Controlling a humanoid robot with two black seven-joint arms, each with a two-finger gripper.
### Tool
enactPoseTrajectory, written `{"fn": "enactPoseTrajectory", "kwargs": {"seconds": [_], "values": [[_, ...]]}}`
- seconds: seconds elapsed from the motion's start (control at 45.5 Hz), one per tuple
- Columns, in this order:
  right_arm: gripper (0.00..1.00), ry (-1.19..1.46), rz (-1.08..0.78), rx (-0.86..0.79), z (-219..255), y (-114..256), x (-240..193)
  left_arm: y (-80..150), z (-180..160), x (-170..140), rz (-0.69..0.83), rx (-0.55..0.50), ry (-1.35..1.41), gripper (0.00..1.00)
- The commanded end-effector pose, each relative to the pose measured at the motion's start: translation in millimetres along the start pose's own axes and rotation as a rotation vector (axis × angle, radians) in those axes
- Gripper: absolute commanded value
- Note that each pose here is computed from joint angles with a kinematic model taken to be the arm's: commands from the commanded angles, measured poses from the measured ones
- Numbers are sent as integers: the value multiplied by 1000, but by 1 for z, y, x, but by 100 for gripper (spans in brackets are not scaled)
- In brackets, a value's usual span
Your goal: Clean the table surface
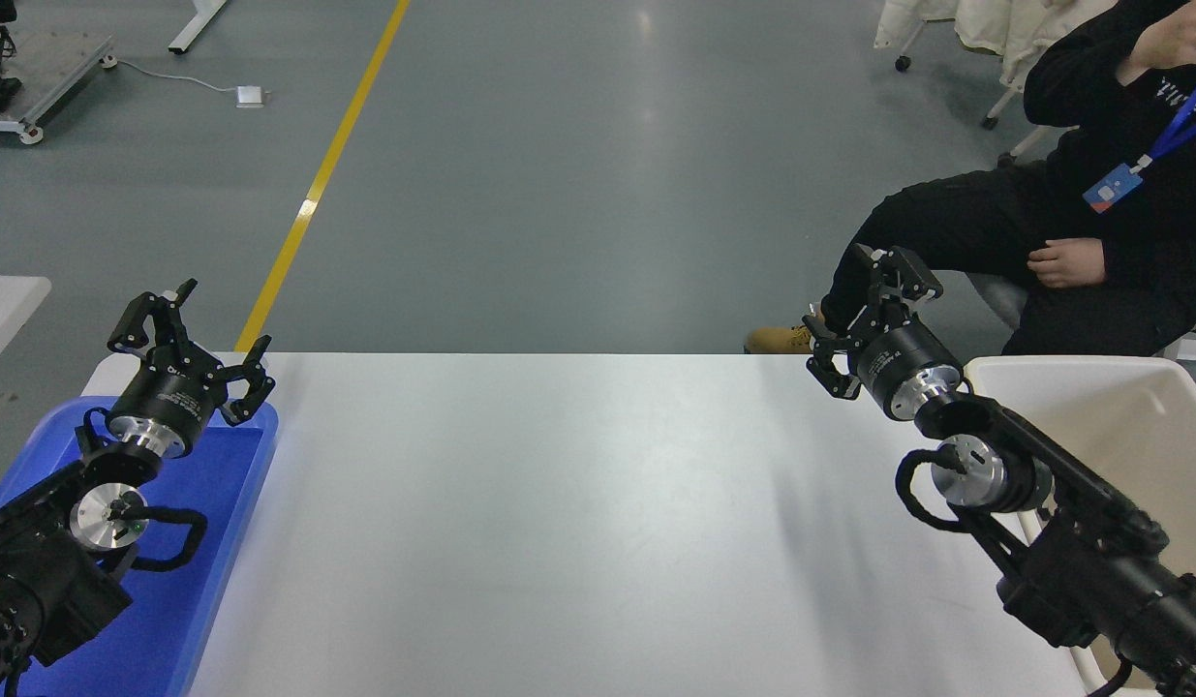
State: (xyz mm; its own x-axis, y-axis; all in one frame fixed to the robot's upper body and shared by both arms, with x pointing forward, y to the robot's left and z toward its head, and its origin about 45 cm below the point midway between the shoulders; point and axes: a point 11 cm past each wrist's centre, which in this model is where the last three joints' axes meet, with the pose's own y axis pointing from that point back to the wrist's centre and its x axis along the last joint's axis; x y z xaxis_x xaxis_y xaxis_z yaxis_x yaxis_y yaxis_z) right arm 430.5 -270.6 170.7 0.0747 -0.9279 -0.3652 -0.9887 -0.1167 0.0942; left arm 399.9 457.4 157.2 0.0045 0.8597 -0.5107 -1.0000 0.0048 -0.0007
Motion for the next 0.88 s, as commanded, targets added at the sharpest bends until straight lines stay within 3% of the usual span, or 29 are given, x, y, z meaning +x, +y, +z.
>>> {"fn": "enactPoseTrajectory", "kwargs": {"seconds": [0.0, 0.857], "values": [[99, 42, -17, 52, 16, 7, -1, 0, 0, 0, 0, 0, 0, 100], [99, -4, -34, 25, 35, 8, -20, 0, 0, 0, -1, 0, 0, 100]]}}
